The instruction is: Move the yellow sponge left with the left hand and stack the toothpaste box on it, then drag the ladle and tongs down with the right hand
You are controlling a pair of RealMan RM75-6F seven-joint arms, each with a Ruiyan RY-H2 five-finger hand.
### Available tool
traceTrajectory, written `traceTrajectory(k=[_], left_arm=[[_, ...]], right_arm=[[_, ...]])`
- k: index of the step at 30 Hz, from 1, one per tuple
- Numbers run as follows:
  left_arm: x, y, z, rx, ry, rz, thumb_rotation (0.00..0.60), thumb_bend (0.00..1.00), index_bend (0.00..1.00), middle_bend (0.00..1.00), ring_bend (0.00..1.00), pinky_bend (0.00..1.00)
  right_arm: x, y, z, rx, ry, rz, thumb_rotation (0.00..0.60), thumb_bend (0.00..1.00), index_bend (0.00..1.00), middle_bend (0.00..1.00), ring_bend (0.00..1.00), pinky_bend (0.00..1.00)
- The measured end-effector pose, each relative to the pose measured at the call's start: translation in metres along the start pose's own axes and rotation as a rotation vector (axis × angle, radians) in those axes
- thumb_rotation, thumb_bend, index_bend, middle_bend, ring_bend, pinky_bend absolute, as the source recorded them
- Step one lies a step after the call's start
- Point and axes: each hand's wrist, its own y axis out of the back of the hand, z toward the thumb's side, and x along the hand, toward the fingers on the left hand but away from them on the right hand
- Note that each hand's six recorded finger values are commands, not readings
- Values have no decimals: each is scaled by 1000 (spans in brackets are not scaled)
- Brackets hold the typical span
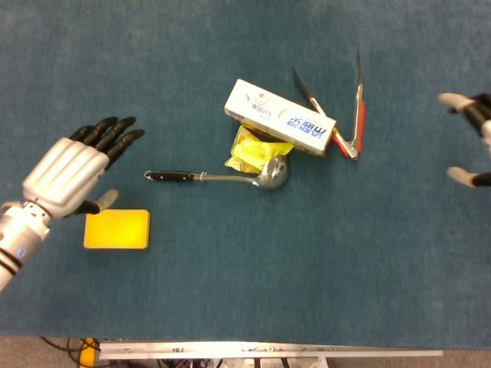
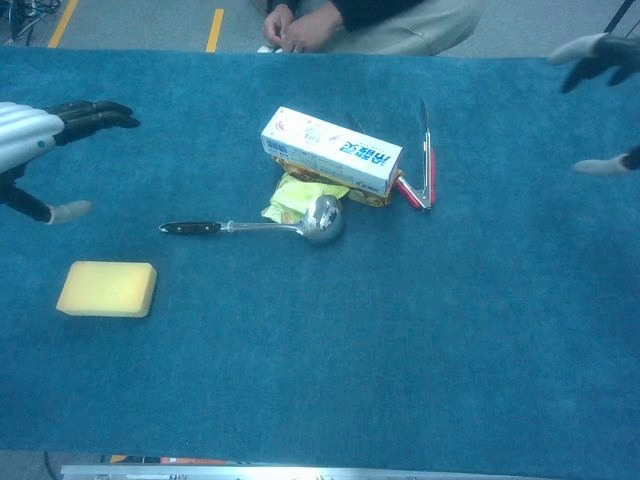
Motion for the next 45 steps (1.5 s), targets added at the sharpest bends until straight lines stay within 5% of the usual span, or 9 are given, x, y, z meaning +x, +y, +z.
traceTrajectory(k=[12, 23, 45], left_arm=[[-39, -2, -9, -2, 45, 18, 600, 342, 0, 0, 0, 163], [-62, -10, -16, -20, 73, -6, 600, 342, 0, 0, 0, 163], [-71, -18, -22, -46, 83, -31, 600, 342, 0, 0, 0, 163]], right_arm=[[-61, -19, 72, -23, 66, 78, 600, 0, 14, 229, 126, 308], [-107, -56, 132, 42, 52, 155, 600, 0, 0, 203, 107, 315], [-154, -99, 163, 112, -12, 198, 600, 1, 17, 206, 108, 315]])
